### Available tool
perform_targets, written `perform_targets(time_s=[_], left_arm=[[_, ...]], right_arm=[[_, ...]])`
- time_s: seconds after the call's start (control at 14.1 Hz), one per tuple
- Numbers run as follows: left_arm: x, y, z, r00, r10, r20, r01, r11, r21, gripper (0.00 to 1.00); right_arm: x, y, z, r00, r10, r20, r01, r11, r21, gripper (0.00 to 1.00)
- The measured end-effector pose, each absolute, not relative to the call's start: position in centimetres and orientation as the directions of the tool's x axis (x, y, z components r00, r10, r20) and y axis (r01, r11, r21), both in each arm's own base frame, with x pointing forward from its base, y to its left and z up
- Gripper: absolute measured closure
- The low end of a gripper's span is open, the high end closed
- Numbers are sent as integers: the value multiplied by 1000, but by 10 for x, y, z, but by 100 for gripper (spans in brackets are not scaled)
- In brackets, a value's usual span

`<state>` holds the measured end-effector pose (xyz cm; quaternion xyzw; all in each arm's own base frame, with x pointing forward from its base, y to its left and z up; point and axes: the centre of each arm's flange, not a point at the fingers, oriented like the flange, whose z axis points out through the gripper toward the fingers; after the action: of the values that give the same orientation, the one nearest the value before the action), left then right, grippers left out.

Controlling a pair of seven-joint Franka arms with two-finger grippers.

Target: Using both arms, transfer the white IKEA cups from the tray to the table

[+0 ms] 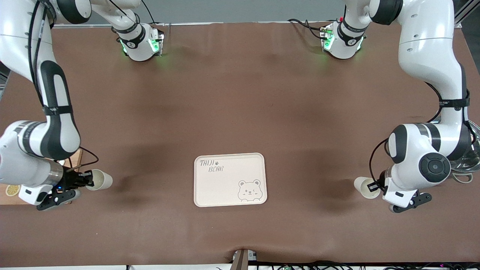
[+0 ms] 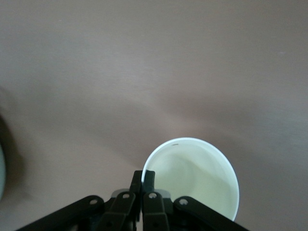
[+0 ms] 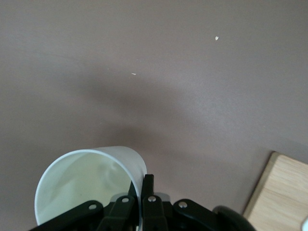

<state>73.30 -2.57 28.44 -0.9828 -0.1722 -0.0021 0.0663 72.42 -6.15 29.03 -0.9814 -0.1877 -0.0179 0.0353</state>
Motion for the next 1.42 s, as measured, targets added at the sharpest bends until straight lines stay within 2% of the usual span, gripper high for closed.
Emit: perform_targets(time_s=[0.21,0.57,0.71,0.92,0.99,1.06,1.28,1.35,1.42], left_arm=[[733,-12,269,939,344,17,343,-927,-154,97],[734,-7,252,938,346,19,345,-926,-156,97],[734,-7,249,938,346,16,344,-926,-157,93],[734,-6,249,938,347,16,345,-925,-157,70],[734,-6,249,938,347,16,345,-925,-157,70],[734,-6,249,938,347,16,345,-925,-157,64],[736,-6,255,938,347,29,347,-926,-152,38],[738,-6,259,937,346,37,348,-926,-148,26],[739,-6,265,937,346,46,349,-926,-144,18]], right_arm=[[723,-60,263,930,364,53,366,-928,-62,96],[725,-58,248,931,359,66,363,-930,-61,96],[726,-58,243,931,357,70,361,-931,-60,96],[726,-58,233,932,354,73,359,-932,-58,96],[726,-58,230,932,354,73,358,-932,-58,96],[726,-58,228,933,354,73,358,-932,-58,96],[726,-58,227,933,351,75,356,-933,-60,96],[726,-58,227,934,350,76,355,-933,-61,96],[726,-57,227,934,350,77,355,-933,-62,92]])
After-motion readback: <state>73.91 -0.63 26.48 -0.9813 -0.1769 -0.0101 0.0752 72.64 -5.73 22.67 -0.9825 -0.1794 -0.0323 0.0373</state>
